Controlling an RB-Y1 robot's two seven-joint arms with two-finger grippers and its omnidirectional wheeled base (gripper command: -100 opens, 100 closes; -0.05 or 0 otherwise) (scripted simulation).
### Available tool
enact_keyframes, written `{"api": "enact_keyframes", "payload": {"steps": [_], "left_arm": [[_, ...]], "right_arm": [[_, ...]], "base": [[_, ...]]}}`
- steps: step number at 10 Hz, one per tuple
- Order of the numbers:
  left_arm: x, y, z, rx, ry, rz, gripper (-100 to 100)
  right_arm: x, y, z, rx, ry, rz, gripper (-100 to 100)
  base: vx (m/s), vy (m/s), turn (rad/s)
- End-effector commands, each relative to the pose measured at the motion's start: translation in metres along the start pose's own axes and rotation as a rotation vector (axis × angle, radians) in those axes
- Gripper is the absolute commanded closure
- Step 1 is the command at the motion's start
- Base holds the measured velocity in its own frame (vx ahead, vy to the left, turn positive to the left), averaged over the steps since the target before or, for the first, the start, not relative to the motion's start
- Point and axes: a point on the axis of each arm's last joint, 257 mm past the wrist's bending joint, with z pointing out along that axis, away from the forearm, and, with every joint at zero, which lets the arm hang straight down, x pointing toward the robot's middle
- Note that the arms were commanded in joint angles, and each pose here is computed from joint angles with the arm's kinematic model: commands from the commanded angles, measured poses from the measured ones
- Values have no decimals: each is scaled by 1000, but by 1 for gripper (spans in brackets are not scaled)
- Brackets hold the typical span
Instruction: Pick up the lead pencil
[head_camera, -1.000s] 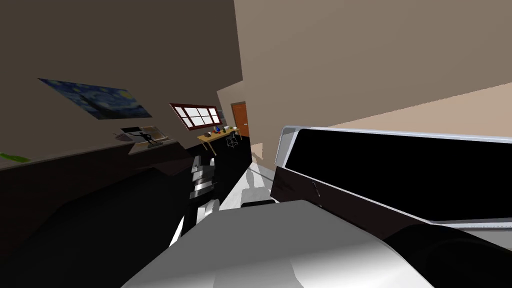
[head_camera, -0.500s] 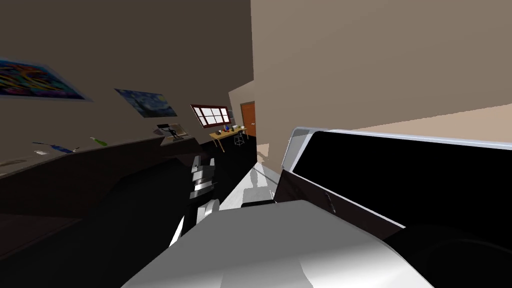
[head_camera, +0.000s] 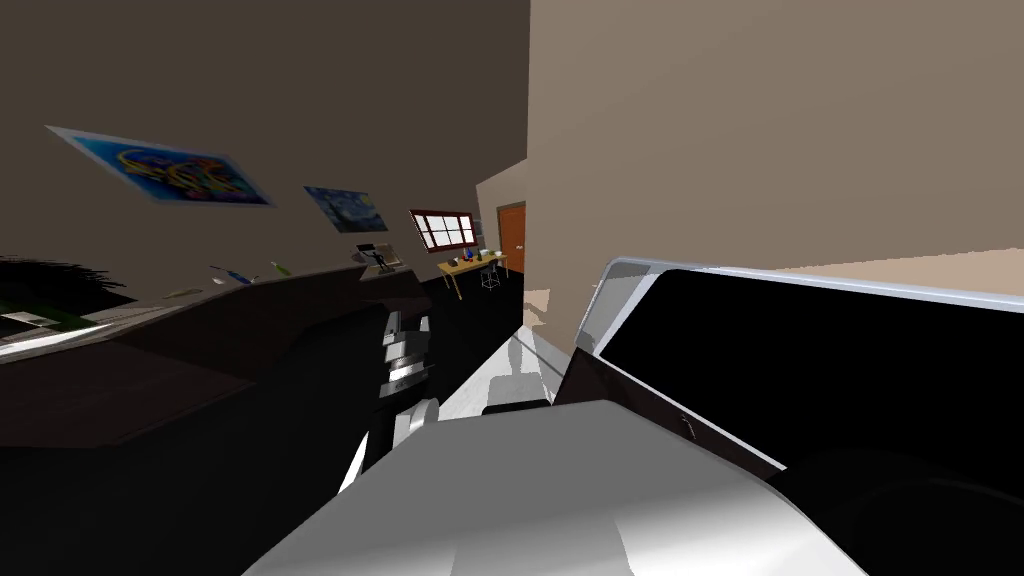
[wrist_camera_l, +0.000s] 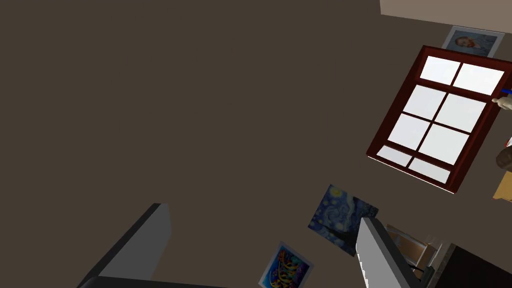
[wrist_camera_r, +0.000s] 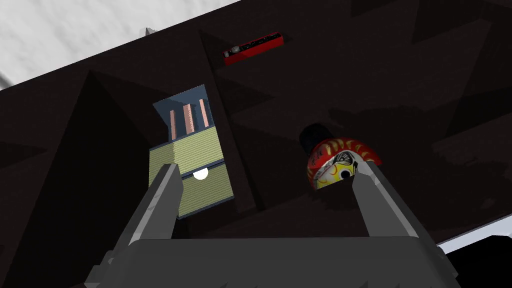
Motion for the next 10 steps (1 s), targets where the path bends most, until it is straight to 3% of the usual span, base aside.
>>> {"api": "enact_keyframes", "payload": {"steps": [1, 5, 10], "left_arm": [[0, 0, 0, 0, 0, 0, 0], [0, 0, 0, 0, 0, 0, 0], [0, 0, 0, 0, 0, 0, 0]], "right_arm": [[-10, -20, -7, 46, -10, -15, -100], [-21, -38, -16, 93, -16, -34, -100], [-51, -81, -37, 216, -31, -93, -100]], "base": [[31, -37, 225], [19, -21, 104], [24, -56, 255]]}}
